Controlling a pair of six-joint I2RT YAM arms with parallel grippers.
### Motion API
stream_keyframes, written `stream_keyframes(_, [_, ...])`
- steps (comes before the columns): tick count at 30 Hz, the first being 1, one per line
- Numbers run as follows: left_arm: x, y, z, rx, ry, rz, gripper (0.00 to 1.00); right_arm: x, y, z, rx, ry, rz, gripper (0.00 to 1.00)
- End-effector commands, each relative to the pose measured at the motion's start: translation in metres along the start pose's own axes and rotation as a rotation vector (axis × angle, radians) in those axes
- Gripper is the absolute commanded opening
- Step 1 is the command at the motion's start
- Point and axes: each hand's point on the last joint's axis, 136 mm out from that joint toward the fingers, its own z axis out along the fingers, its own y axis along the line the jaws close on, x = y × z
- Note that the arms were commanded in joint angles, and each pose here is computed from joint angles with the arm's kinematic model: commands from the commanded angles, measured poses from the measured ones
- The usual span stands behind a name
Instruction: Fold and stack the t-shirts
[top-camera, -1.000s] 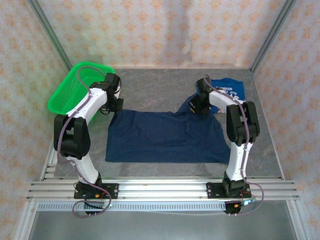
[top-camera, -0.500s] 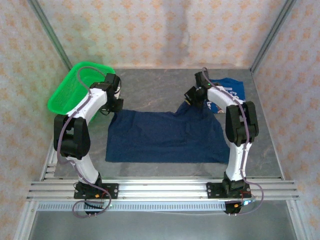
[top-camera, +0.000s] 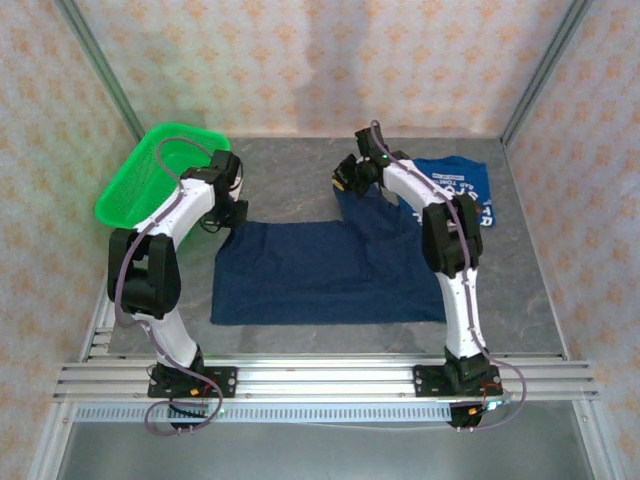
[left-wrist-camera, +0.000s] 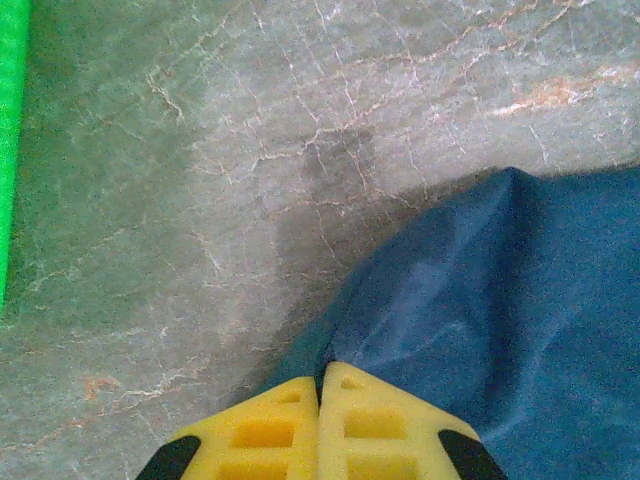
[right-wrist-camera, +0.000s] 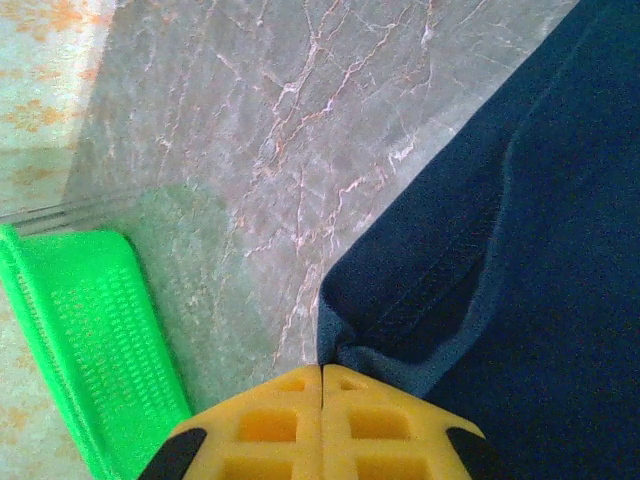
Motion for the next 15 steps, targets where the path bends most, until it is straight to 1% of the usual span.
stream_keyframes(1, [0.004, 0.001, 0.002, 0.007, 0.001, -0.022, 0.00, 0.015, 0.030, 0.004, -0.081, 0.083, -0.033, 0.26])
stream_keyframes(3, [0.009, 0.004, 0.004, -0.007, 0.011, -0.028, 0.00, 0.014, 0.044, -0.007, -0.119, 0.079, -0.081, 0.33])
stream_keyframes(5, [0.012, 0.005, 0.006, -0.015, 0.021, -0.037, 0.00, 0.005, 0.044, -0.025, -0.082, 0.040, -0.112, 0.38])
stream_keyframes(6, [0.013, 0.005, 0.006, -0.013, 0.021, -0.042, 0.00, -0.004, 0.038, -0.035, -0.038, 0.008, -0.115, 0.41])
stream_keyframes(10, [0.017, 0.004, 0.007, -0.002, 0.017, -0.068, 0.00, -0.038, 0.015, -0.061, 0.104, -0.105, -0.164, 0.42])
stream_keyframes(12, [0.018, 0.002, 0.006, 0.011, 0.012, -0.077, 0.00, -0.049, 0.004, -0.066, 0.204, -0.133, -0.245, 0.42])
stream_keyframes(13, [0.018, 0.001, 0.005, 0.020, 0.008, -0.082, 0.00, -0.054, -0.009, -0.063, 0.274, -0.132, -0.285, 0.42])
stream_keyframes(15, [0.019, -0.003, 0.003, 0.040, 0.007, -0.092, 0.00, -0.064, -0.025, -0.059, 0.368, -0.131, -0.348, 0.42])
